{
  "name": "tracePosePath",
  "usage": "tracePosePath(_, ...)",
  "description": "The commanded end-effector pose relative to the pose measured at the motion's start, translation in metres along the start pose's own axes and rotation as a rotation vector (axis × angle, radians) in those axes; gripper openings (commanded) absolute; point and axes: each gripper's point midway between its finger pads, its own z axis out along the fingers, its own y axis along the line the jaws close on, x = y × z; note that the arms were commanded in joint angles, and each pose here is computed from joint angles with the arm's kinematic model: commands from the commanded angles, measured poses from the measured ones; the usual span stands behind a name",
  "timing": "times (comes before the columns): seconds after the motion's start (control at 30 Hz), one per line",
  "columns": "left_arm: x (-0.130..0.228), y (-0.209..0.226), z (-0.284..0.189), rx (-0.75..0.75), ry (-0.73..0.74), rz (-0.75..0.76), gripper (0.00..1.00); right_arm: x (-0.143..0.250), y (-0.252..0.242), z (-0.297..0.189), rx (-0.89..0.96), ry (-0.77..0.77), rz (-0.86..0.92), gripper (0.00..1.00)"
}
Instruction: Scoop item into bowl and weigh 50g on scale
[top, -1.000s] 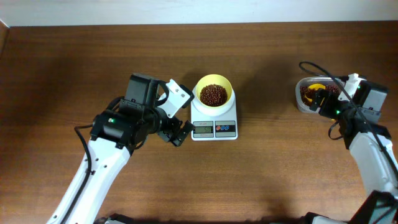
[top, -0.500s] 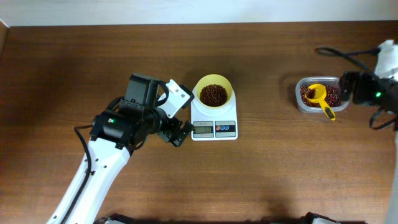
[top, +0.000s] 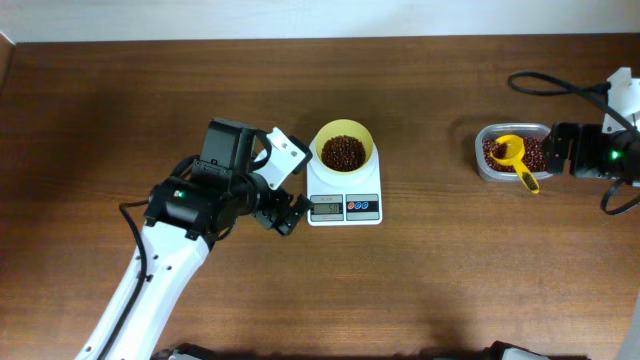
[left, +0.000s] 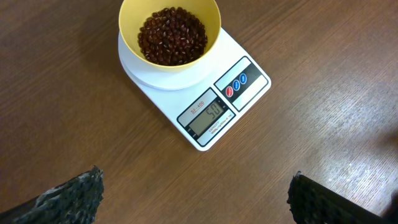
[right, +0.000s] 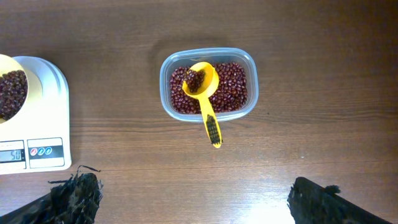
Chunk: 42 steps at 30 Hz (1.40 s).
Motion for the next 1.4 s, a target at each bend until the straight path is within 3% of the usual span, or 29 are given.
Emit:
tracePosePath(0.0,0.000,0.001,-0.004,-0.010,-0.012,0.013,0.99,-0.003,-0.001,-0.003,0.006,-0.013,0.002,0.99)
tracePosePath(0.97,-0.004,0.000,-0.001,-0.004,-0.024,0.017,0.99,-0.003,-0.001,-0.003,0.006,-0.013,0.002,0.99)
tracePosePath(1.13,0.001,-0.004,0.042,-0.018,0.074,-0.174,0.99,-0.003,-0.001,-0.003,0.006,-0.013,0.002,0.99)
tracePosePath(1.23,0.018,-0.002,0.070,-0.147,0.173,-0.401,0.98,-0.003,-0.001,-0.003,0.006,-0.013,0.002,0.99)
tracePosePath(1.37,0.032,-0.019,0.102,-0.246,0.241,-0.578,0.99,-0.003,-0.001,-0.003,0.006,-0.013,0.002,0.99)
